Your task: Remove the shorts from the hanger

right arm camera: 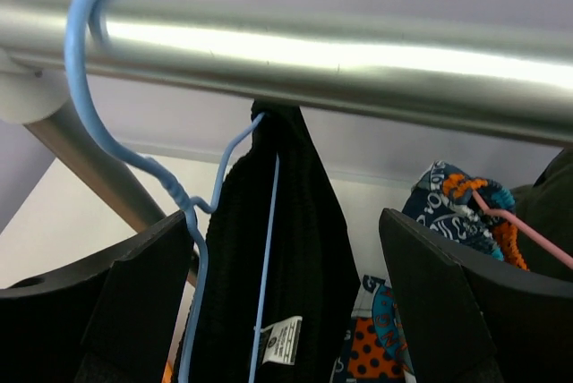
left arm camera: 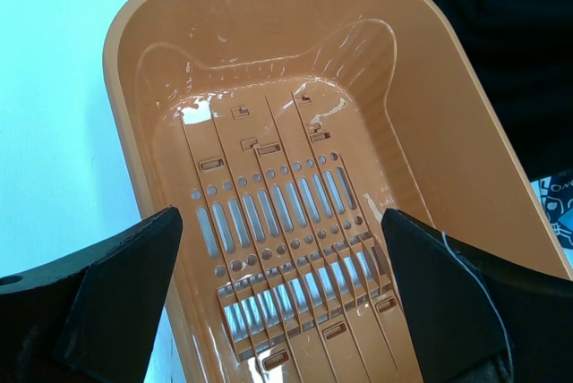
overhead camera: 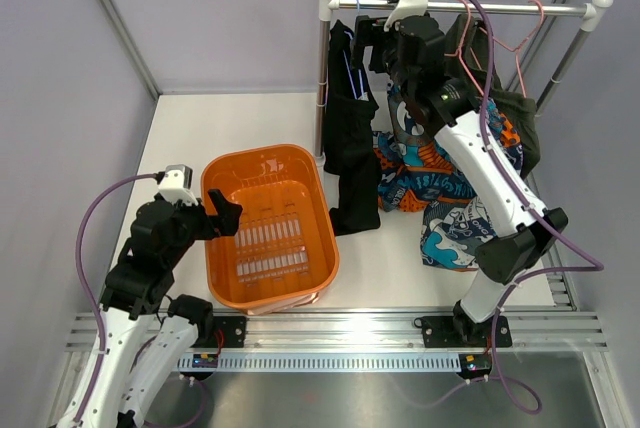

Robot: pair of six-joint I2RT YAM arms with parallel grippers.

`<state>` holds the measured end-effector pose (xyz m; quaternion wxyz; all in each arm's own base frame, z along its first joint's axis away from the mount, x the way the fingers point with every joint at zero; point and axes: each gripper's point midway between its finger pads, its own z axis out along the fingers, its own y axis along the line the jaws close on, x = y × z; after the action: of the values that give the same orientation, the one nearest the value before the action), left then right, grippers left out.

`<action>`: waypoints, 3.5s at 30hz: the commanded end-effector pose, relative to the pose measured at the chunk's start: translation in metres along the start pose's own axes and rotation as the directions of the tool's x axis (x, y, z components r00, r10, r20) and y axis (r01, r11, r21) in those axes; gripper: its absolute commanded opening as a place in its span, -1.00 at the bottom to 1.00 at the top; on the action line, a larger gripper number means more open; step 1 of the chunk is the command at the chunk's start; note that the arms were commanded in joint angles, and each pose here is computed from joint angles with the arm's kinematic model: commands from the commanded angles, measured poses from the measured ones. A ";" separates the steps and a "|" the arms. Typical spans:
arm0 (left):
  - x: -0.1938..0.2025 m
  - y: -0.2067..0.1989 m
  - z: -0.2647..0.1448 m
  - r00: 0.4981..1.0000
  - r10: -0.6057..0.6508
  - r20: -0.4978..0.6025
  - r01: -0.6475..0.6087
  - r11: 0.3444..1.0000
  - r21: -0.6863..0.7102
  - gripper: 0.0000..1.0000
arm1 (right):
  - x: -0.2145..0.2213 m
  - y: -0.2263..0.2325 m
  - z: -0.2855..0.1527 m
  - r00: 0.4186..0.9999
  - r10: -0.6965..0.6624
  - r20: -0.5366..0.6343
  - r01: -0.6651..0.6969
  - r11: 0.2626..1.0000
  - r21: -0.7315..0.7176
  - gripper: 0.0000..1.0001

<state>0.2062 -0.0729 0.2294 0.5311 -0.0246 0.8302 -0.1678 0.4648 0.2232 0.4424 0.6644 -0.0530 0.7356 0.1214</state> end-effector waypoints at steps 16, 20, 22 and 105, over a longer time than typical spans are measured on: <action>-0.011 -0.010 0.000 0.999 0.016 0.046 -0.019 0.998 0.052 0.98 | -0.025 0.020 0.027 0.992 0.008 0.126 -0.006 1.000 -0.012 0.56; -0.011 -0.010 0.000 0.999 0.016 0.046 -0.019 0.998 0.052 0.98 | -0.026 0.025 0.032 0.991 0.002 0.137 -0.001 1.000 -0.009 0.47; -0.011 -0.010 0.000 0.999 0.018 0.047 -0.020 0.998 0.052 0.98 | -0.025 0.025 0.033 0.991 -0.005 0.137 0.006 1.000 -0.002 0.36; -0.052 -0.294 0.116 0.995 0.071 0.076 -0.095 0.926 0.365 0.54 | 0.047 0.008 -0.204 0.994 0.061 -0.090 -0.064 0.997 -0.032 -1.00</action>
<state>0.2813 -0.3612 0.2964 0.5303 0.1314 0.7881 -0.2835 0.2615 0.1881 0.3833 0.5964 -0.0725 0.7877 0.1367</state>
